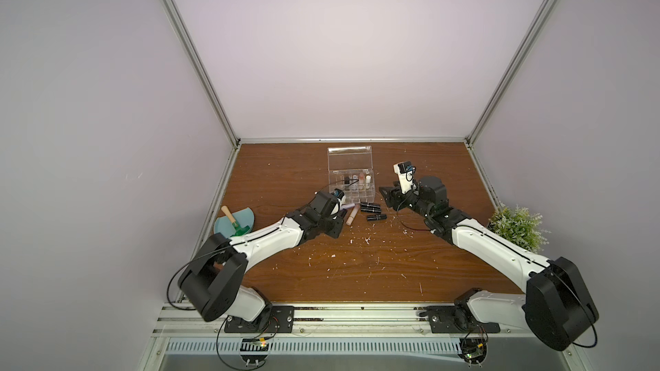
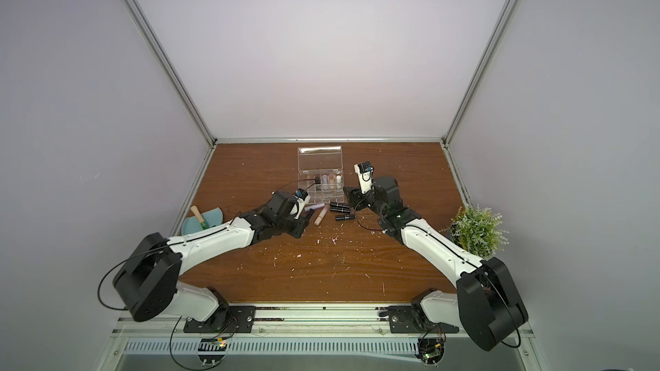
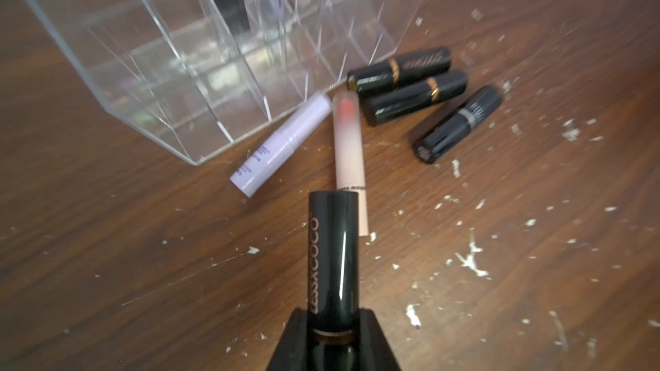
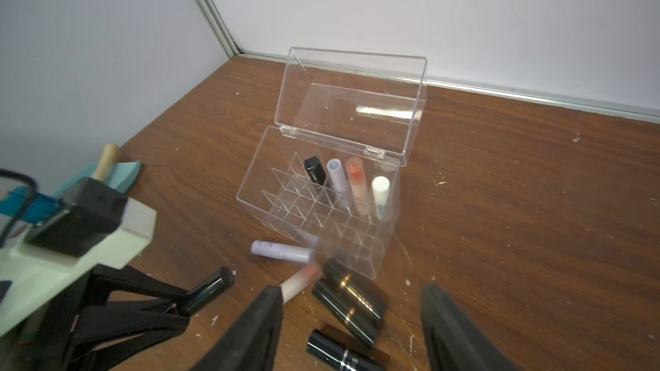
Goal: Arrange the lipsticks in the organizer
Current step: Pick up the lipstick at the center of the board.
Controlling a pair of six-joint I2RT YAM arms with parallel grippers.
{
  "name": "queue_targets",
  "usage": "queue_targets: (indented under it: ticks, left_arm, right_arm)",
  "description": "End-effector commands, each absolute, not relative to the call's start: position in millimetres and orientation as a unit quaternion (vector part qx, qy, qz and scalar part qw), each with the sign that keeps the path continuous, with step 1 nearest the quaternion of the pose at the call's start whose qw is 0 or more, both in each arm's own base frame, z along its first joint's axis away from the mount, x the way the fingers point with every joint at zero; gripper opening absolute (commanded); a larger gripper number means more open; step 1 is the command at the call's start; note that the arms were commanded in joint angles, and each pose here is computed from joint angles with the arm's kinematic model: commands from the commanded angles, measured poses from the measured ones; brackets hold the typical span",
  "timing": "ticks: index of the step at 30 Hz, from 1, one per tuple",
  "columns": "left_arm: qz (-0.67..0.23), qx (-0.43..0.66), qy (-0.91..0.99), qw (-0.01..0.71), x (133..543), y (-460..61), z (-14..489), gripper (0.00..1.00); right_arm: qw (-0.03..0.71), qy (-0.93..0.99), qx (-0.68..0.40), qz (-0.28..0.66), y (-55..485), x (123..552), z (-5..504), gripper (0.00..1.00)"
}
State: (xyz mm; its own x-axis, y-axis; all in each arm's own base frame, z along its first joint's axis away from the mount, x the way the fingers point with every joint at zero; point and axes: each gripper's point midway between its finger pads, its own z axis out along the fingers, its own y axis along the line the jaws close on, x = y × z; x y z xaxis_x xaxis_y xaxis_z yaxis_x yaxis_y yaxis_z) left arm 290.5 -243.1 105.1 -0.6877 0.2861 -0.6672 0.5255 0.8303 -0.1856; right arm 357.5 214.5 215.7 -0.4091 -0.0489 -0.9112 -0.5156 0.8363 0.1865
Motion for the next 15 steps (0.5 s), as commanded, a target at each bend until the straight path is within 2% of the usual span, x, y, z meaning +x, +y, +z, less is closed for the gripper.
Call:
queue_targets:
  ticks: [1,7,13,15]
  left_arm:
    - [-0.254,0.223,0.868,0.363,281,-256,142,0.18]
    - [-0.360,0.229,0.811,0.401,257,-267,182,0.17]
    - [-0.398,0.236,0.785,0.413,244,-269,192,0.18]
    - [-0.404,0.239,0.780,0.413,242,-270,194,0.18]
  right_arm:
    - [0.503,0.784,-0.210,0.297,239,353,244,0.74]
    - [0.459,0.742,-0.241,0.425,270,328,259,0.89]
    - [0.376,0.706,-0.246,0.548,288,299,263,0.88]
    - [0.349,0.686,-0.246,0.589,293,289,268,0.82]
